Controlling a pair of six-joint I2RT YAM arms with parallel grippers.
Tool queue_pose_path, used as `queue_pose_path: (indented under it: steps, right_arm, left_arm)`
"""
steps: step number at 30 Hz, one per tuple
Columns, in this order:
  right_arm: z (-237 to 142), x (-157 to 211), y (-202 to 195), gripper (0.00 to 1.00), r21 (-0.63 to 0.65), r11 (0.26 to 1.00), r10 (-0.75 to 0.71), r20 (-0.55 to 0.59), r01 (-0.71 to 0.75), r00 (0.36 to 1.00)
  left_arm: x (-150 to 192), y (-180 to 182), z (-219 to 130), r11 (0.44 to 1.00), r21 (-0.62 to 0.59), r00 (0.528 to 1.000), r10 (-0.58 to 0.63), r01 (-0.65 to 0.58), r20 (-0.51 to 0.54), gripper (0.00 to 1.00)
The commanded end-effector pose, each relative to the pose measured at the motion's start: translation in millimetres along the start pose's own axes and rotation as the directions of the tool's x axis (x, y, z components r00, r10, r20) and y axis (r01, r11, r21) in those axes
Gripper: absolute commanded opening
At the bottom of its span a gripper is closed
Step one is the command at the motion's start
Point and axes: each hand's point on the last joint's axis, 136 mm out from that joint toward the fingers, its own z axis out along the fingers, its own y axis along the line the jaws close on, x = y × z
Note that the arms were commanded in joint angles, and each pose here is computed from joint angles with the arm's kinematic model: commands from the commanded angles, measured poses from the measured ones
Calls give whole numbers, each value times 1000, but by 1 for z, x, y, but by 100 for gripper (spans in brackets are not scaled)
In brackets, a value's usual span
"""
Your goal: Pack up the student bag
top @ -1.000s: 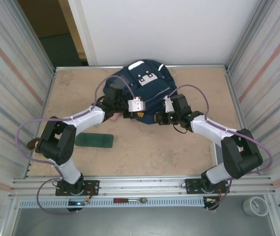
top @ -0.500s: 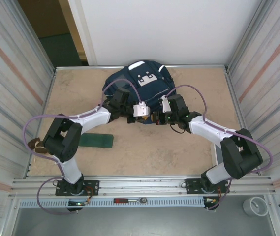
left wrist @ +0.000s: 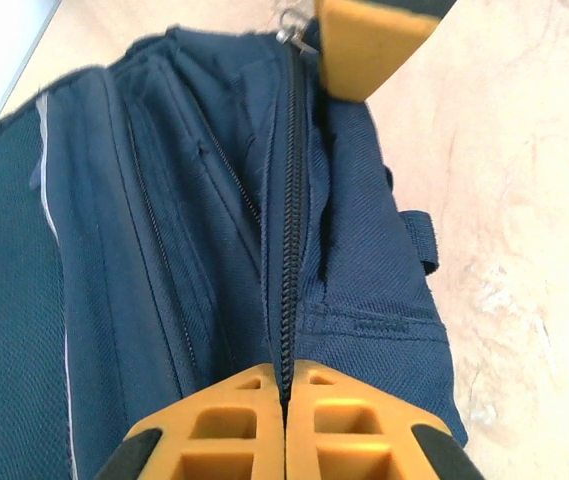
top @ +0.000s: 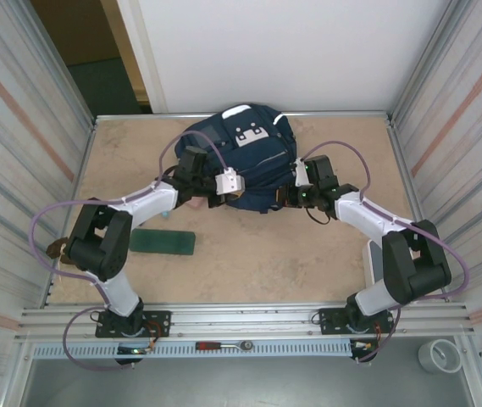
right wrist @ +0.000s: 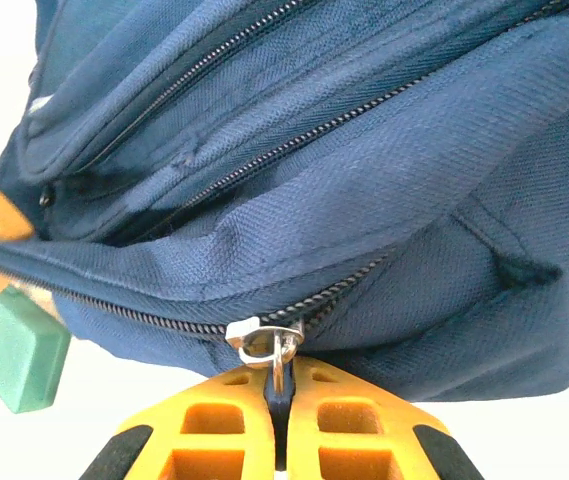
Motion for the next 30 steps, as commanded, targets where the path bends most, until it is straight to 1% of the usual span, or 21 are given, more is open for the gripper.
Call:
queue_pose_path:
  steps: [1, 3, 5, 8, 11, 16, 18, 19, 21, 24, 25, 27, 28, 30]
  right_arm:
    - [2, -7, 0, 0, 17, 1000, 13, 5, -13, 1000]
    - [5, -9, 15, 0, -27, 1000, 3, 9, -3, 1000]
    - [7, -12, 29, 0, -68, 998, -6, 19, 7, 1000]
    - [6, -17, 46, 0, -115, 993, -11, 38, 15, 999]
    - [4, -22, 59, 0, -150, 988, -13, 57, 21, 998]
    - [0, -25, 78, 0, -195, 980, -26, 75, 40, 997]
    - [-1, -24, 83, 0, -205, 977, -35, 80, 50, 996]
    - [-1, -23, 84, 0, -206, 977, -39, 80, 55, 996]
    - [-1, -22, 83, 0, -203, 977, -46, 82, 61, 996]
    - [-1, -17, 74, 0, -171, 982, -63, 77, 75, 995]
    - [-1, -15, 69, 0, -157, 984, -69, 71, 79, 995]
    - [-1, -12, 57, 0, -125, 989, -72, 66, 80, 995]
    - [-2, -11, 50, 0, -108, 991, -72, 63, 78, 995]
    - [-2, -10, 33, 0, -51, 996, -65, 58, 68, 996]
  left_arm:
    - [4, 25, -23, 995, -100, 1000, -5, 3, -26, 6]
    - [5, 23, -23, 996, -89, 999, -22, 19, -32, 21]
    - [-3, 18, -22, 997, -76, 999, -30, 28, -24, 37]
    - [-22, 5, -17, 999, -51, 1000, 1, -1, 1, 52]
    - [-37, -8, -7, 1000, -6, 999, 21, -21, 32, 59]
    - [-43, -18, 16, 998, 65, 999, 0, -2, 40, 60]
    - [-46, -19, 23, 997, 83, 999, -1, -3, 42, 57]
    - [-46, -20, 25, 996, 90, 999, -3, -1, 41, 54]
    - [-43, -18, 28, 996, 92, 999, -8, 5, 32, 44]
    - [-36, -15, 28, 995, 95, 1000, -16, 15, 8, 26]
    - [-34, -13, 26, 995, 94, 1000, -26, 25, 3, 18]
    - [-29, -9, 21, 995, 93, 999, -47, 47, -4, 7]
    - [-27, -7, 17, 995, 88, 998, -56, 56, -6, 2]
    - [-24, -4, 9, 995, 76, 998, -65, 64, -1, 0]
